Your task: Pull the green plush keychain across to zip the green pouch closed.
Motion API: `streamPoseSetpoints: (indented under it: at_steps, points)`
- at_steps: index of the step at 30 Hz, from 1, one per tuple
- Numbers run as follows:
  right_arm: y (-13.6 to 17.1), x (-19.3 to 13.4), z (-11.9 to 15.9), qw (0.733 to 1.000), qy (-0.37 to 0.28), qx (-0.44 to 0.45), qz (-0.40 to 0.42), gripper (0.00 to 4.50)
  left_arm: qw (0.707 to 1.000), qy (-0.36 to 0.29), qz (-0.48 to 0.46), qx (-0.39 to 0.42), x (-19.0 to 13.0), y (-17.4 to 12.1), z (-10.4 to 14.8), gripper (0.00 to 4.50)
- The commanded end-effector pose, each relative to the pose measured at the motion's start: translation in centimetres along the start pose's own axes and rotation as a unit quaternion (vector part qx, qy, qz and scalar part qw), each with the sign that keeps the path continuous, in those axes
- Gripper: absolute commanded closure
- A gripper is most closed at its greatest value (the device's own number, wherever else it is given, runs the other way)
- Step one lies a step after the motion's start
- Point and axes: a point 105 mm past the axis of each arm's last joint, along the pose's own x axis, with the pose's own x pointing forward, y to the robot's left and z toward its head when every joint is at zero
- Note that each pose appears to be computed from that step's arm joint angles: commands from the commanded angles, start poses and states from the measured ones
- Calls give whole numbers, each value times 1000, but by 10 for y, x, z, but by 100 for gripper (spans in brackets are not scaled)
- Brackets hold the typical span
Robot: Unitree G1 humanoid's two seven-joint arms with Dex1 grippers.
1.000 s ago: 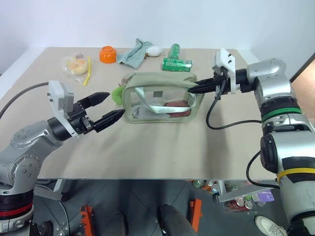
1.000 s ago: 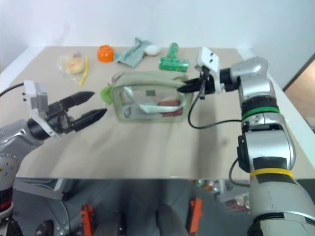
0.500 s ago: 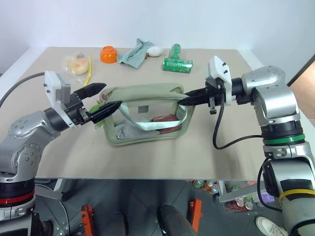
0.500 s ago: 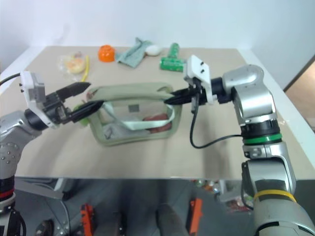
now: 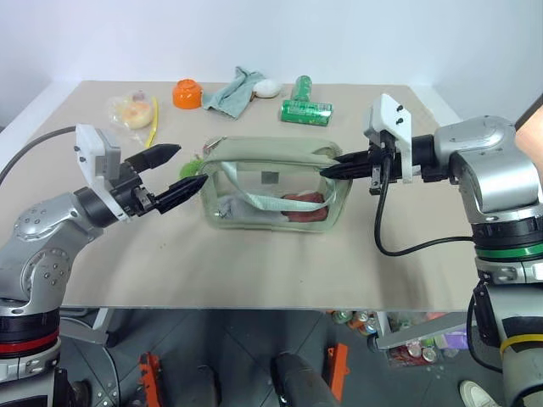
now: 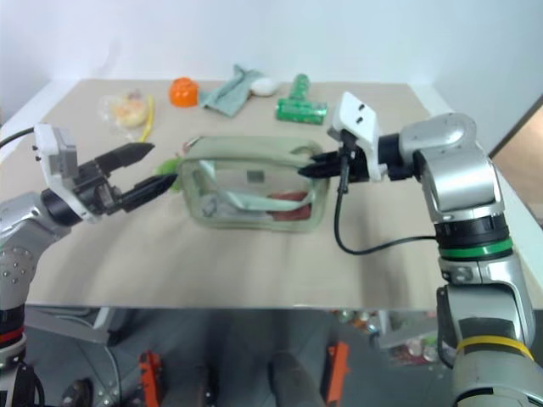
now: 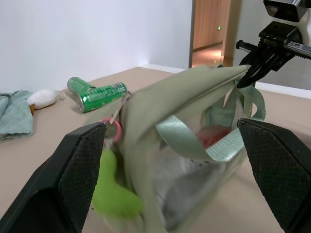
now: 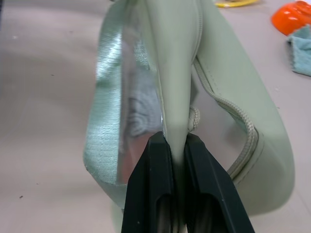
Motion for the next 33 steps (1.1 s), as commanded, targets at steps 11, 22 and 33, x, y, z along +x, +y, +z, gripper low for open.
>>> streamPoseSetpoints:
  at_steps: [11,22,33]
  points:
    - [7,14,12,999,-46,-19,-17,448,1000,-10,-10,12,2,-1,9,0]
    - [8,19,-6,999,-22,-41,-7,448,997,59,-23,-53,-12,0,-13,0]
    - [9,19,-11,999,-20,-39,5,448,981,75,-173,-40,-8,-35,-5,0]
